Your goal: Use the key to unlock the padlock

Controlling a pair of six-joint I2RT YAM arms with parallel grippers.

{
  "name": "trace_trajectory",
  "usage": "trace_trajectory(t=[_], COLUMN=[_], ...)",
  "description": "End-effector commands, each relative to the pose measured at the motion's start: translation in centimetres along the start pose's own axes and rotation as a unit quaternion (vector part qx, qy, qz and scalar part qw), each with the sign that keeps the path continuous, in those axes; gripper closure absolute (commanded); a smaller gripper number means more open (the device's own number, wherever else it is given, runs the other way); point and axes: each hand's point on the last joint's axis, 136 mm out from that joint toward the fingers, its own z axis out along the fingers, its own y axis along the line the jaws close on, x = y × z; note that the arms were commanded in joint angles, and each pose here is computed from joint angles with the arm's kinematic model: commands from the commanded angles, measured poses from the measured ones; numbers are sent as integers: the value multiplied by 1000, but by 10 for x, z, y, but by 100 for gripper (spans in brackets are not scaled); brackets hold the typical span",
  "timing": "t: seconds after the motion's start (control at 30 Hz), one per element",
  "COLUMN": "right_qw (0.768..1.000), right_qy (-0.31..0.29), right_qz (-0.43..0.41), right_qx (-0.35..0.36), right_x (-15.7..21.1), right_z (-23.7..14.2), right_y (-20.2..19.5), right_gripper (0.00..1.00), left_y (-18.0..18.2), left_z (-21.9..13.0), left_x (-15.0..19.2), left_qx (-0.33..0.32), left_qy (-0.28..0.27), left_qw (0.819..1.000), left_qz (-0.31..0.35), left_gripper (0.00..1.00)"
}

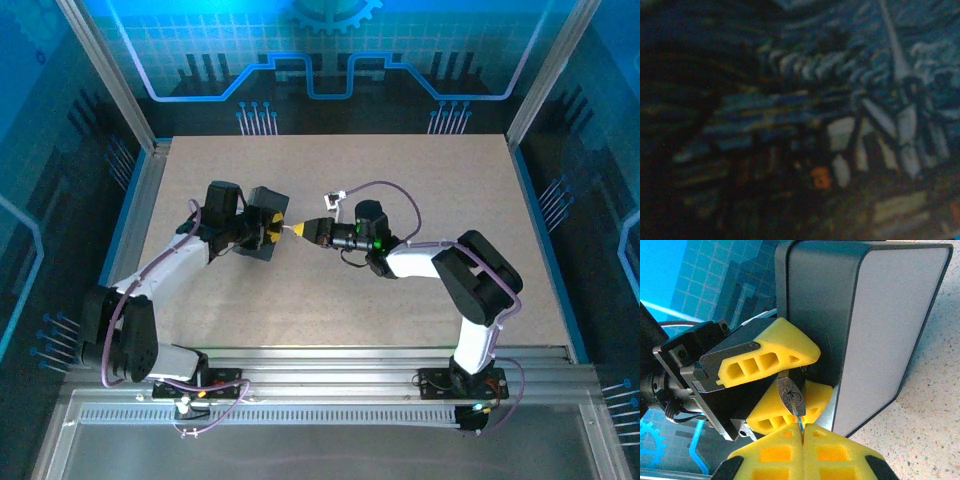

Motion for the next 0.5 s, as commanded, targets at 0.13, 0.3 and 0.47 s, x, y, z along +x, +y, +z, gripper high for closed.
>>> trace_trajectory(t=[0.13, 0.3, 0.47], right_qw=[1000, 1000, 999], right_qy=[11, 19, 18], right_qz=[-20, -23, -26], right_qx=[-11, 0, -1], right_x=[2, 8, 8], right_z=[11, 8, 7], right_y=[9, 6, 8], right_gripper=[100, 100, 100], left_y=[-20, -18, -18], left_z=[-8, -8, -6], left_x=[10, 7, 7], left_qx=[26, 21, 20], left_qy=[16, 9, 11], left_qw=[999, 1000, 1000], left_qz=[15, 16, 18], left_gripper=[100, 100, 100])
